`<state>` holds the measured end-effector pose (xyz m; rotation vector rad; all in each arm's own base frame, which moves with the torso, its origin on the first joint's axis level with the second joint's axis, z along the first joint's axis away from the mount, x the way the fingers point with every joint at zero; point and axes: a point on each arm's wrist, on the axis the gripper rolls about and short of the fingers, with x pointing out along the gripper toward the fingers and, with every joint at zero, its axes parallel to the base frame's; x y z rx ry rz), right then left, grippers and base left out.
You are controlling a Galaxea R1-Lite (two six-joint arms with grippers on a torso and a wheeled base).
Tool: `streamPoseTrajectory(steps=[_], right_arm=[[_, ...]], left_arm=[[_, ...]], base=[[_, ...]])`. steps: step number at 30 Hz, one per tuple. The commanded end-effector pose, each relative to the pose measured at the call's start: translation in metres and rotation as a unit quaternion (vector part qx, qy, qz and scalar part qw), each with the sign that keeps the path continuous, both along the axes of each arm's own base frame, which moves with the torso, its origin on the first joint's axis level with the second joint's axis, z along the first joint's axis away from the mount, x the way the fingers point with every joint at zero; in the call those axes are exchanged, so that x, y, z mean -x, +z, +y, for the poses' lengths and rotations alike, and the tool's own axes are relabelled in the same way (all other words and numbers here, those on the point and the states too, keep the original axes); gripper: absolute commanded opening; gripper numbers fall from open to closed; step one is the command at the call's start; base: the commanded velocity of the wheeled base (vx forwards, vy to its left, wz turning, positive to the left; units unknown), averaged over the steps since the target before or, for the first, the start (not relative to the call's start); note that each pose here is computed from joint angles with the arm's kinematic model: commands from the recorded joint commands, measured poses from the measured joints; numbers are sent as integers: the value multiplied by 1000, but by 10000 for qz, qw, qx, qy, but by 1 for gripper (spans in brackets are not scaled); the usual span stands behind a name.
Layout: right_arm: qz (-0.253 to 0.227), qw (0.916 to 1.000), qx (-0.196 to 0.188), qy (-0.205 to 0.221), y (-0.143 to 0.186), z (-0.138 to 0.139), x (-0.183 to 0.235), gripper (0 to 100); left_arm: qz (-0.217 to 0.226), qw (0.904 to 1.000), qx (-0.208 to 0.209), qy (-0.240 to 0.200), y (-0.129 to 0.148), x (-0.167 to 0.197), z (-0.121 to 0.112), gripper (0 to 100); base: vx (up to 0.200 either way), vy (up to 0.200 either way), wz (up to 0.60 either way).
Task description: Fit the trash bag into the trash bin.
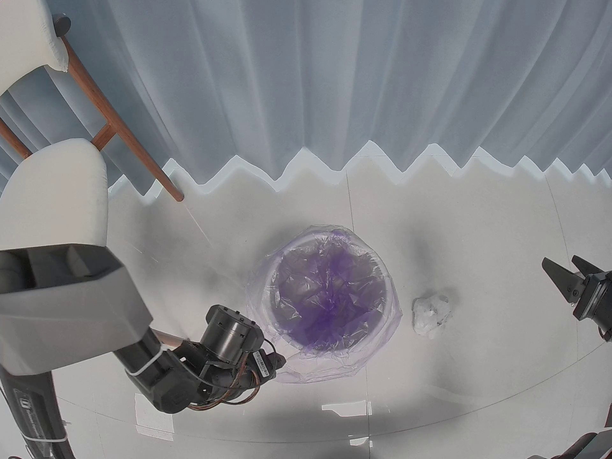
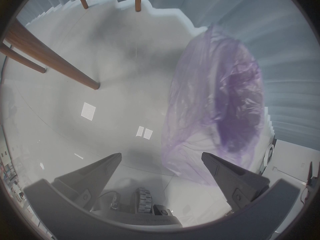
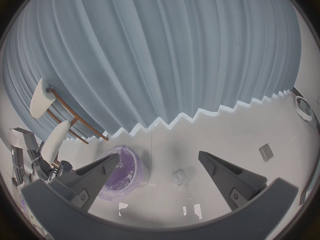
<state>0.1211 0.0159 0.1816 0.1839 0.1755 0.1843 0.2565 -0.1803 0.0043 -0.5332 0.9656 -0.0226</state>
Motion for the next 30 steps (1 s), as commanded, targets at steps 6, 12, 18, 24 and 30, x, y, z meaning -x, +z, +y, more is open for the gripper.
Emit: streamPoseTrajectory(steps=[6, 12, 18, 24, 30], right_arm=[[12, 10000, 5, -26, -6, -1, 9, 100], [58, 9999, 162, 0, -10, -1, 10, 100], [103, 9997, 213, 16, -14, -1, 12, 100], [89, 9997, 240, 29, -16, -2, 14, 100], [45, 9996, 263, 48, -14, -2, 14, 100]], left_arm=[[-1342, 9874, 833, -137, 109, 72, 52, 100], [-1864, 9800, 625, -317, 126, 65, 57, 100], [-2518, 9629, -259, -932, 140, 52, 61, 100], [-2861, 9455, -378, -1507, 146, 31, 52, 100], [-2585, 9484, -734, -1683, 113, -13, 50, 100]], base=[[0, 0, 0], [0, 0, 0], [0, 0, 0], [0, 0, 0], [0, 0, 0]])
